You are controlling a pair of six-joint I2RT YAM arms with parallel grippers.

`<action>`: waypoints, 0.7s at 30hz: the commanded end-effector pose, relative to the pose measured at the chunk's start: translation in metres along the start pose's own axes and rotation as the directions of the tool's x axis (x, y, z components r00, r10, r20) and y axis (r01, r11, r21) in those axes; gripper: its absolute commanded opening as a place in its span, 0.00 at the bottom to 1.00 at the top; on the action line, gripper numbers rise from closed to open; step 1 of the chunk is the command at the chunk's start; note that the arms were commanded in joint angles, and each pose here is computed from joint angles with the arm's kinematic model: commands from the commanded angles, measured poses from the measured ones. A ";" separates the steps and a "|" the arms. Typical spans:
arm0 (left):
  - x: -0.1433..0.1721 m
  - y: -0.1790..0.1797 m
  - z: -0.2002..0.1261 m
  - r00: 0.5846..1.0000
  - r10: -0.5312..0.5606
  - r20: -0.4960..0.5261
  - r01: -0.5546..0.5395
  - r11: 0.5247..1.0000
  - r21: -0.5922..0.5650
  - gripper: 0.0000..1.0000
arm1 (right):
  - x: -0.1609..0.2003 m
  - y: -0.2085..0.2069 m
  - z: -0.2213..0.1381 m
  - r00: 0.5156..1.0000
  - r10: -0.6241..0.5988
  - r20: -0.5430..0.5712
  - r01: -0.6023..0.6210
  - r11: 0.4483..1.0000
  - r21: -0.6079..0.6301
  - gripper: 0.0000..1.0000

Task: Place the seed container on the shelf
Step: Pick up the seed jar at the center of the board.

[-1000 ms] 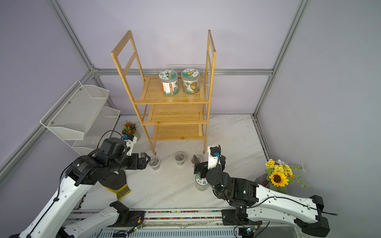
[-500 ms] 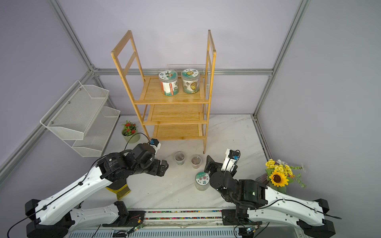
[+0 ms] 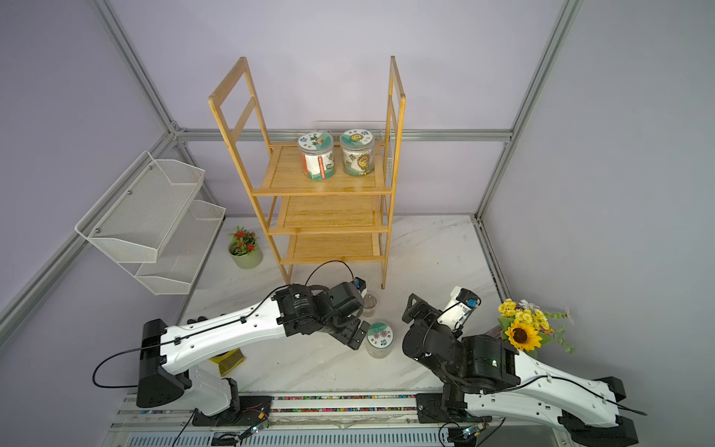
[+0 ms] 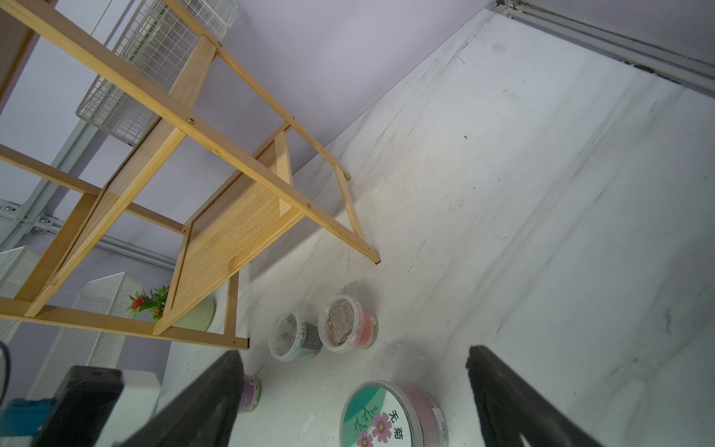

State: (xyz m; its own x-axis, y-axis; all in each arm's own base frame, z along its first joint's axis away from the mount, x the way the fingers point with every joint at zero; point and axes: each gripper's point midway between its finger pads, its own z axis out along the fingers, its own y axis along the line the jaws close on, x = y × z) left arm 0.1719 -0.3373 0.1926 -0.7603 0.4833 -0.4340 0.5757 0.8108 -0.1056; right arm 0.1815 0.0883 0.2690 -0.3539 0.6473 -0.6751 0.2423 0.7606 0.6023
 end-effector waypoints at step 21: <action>-0.010 -0.054 0.063 0.979 0.101 -0.178 -0.103 0.995 -0.003 1.00 | -0.008 -0.027 -0.009 0.998 0.058 -0.029 -0.057 0.998 0.034 0.94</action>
State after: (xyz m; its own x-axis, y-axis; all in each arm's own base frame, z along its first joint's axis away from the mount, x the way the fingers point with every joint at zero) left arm 0.1698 -0.4021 0.1399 -0.7576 0.5931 -0.2725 0.6275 0.7767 -0.0543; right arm 0.1720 0.0677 0.2634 -0.3613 0.6915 -0.6255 0.2846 0.7206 0.6322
